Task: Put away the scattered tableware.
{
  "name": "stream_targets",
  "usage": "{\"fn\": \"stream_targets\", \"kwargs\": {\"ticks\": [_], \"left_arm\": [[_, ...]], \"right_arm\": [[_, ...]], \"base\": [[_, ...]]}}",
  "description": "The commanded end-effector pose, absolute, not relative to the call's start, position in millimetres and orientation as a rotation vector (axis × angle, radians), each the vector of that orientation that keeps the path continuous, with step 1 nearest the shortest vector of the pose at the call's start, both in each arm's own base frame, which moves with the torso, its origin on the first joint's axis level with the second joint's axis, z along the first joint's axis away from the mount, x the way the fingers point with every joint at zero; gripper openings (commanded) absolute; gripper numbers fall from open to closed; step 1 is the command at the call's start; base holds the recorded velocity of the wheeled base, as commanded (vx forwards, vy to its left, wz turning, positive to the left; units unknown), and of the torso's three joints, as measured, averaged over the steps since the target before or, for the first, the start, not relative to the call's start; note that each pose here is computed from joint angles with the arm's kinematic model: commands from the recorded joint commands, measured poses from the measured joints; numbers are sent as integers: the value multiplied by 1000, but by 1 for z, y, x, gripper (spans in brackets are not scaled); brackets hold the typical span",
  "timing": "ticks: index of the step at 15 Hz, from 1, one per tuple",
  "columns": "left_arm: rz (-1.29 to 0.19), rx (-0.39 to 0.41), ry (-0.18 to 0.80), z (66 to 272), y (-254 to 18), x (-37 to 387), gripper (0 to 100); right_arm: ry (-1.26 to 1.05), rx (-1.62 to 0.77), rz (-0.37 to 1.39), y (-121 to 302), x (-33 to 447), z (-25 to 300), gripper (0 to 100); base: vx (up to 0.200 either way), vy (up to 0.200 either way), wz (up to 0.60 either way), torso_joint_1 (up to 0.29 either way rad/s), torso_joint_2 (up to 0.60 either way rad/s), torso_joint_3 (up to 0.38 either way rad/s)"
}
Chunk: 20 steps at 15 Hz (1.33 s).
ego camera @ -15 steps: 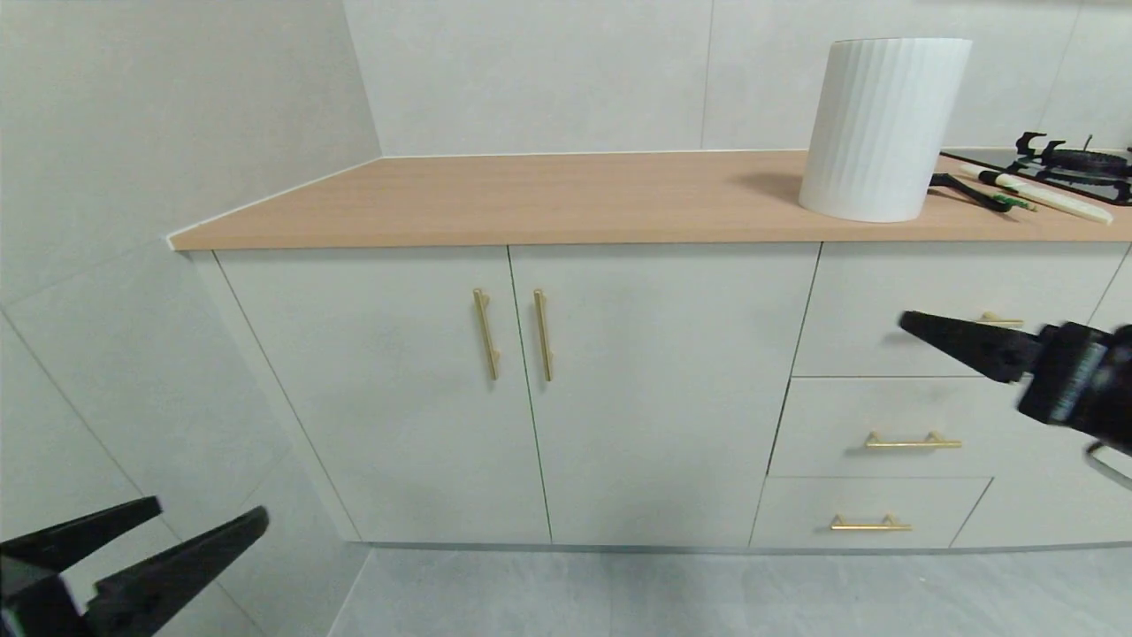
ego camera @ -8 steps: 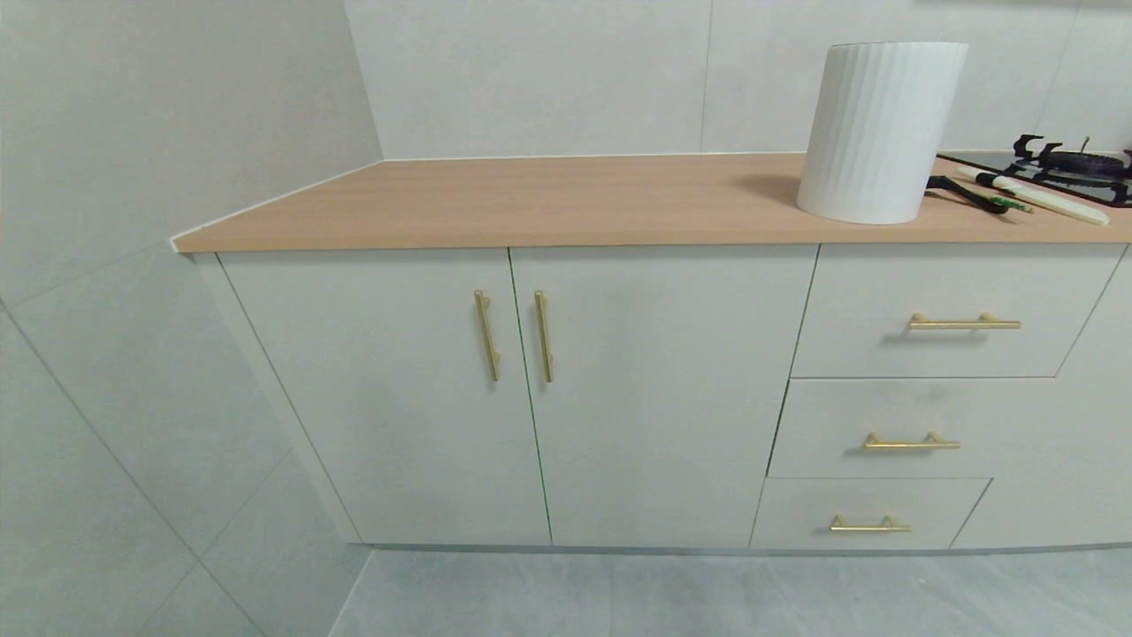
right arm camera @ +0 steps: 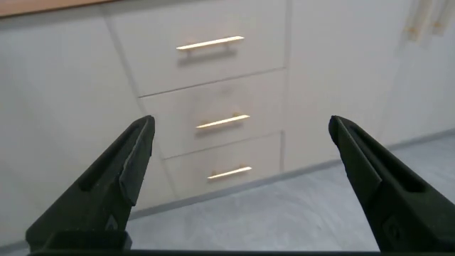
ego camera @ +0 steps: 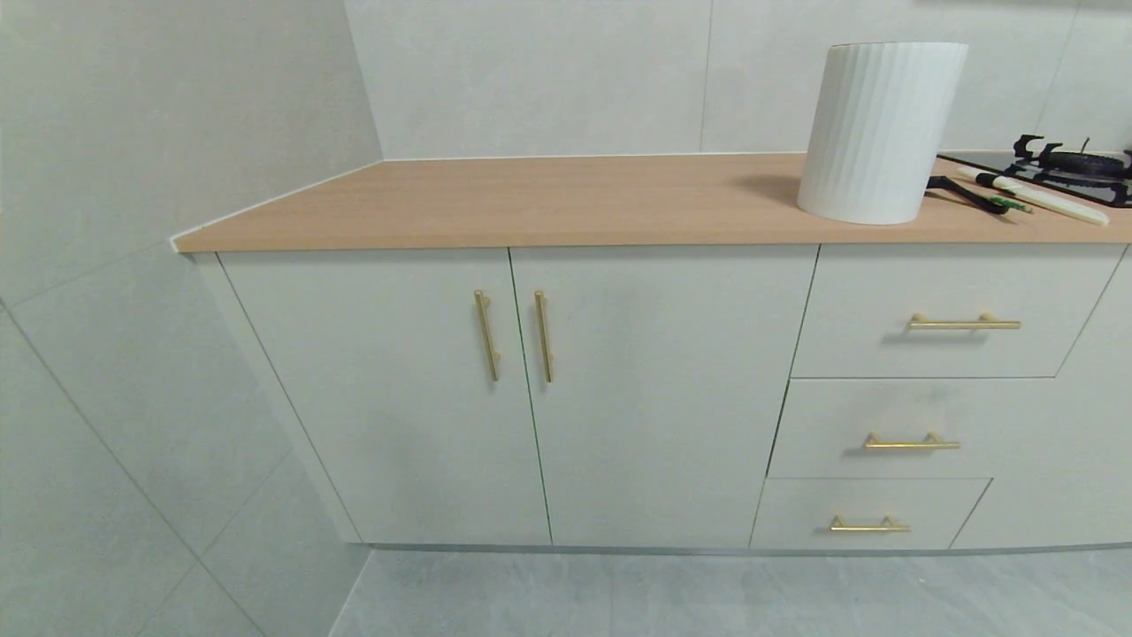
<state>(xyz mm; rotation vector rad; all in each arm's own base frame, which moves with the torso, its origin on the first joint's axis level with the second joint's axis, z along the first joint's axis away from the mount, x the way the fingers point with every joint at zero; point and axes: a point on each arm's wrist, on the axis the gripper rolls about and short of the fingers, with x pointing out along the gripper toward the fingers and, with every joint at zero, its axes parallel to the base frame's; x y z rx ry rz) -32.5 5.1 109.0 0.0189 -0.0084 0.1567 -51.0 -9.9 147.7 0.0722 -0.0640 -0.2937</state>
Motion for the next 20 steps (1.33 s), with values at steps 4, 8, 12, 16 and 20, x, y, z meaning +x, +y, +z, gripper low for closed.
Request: {"fn": "stream_targets", "kwargs": {"ticks": [4,8,12,16,20], "left_arm": [[161,21,-26,80,4,-24,100],[6,14,-3,76,0,-23,100],[-1,29,-3,76,0,-23,100],[-5,0,-2,76,0,-23,100],[-5,0,-2,76,0,-23,100]], "right_arm": [[-42,49,-294,-6,-31,93,100],[11,11,-8,0,-23,75,100],[6,-5,17,0,-23,75,100],[6,-3,18,0,-23,75,100],[6,-3,20,1,-23,75,100]], "base": [[0,0,0,0,0,0],[0,0,0,0,0,0],[0,0,0,0,0,0],[0,0,0,0,0,0],[0,0,0,0,0,0]]}}
